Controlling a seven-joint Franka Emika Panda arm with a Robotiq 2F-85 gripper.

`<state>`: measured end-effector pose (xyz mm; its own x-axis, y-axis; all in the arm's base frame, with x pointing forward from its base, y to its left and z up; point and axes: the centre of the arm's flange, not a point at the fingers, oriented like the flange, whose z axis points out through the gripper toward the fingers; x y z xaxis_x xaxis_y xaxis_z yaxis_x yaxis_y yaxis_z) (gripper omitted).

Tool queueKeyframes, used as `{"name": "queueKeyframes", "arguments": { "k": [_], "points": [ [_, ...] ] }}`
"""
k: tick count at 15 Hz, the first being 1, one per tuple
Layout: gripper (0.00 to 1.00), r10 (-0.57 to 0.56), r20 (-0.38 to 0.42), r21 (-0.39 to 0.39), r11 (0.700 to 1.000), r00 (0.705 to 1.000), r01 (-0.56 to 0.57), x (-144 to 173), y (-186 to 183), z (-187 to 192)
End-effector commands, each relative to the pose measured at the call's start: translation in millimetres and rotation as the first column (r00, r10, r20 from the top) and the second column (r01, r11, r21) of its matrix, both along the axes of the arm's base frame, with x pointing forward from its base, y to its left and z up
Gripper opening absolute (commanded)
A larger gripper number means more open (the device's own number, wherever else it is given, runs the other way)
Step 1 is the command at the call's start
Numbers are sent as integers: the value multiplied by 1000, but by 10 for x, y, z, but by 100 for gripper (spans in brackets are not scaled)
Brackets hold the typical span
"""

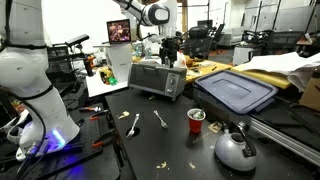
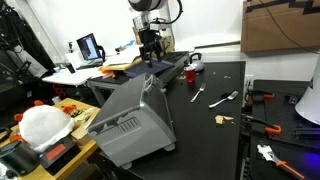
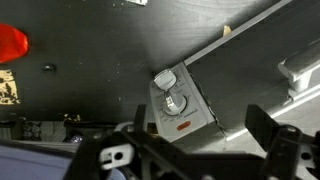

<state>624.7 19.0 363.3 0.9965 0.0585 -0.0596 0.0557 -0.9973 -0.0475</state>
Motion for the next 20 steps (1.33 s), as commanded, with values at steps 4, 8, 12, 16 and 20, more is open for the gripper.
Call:
{"name": "queueKeyframes", "arguments": {
  "k": [4, 8, 12, 16, 20],
  "points": [
    [100, -134, 137, -33, 990, 981, 140, 482, 100, -46],
    [100, -157, 215, -95, 979, 964, 180, 647, 199, -147],
    [100, -201, 258, -148, 958, 945, 244, 775, 120, -251],
    [100, -254, 296, -178, 932, 921, 315, 849, -69, -304],
    [100, -265, 308, -200, 921, 914, 335, 854, -121, -342]
  ]
}}
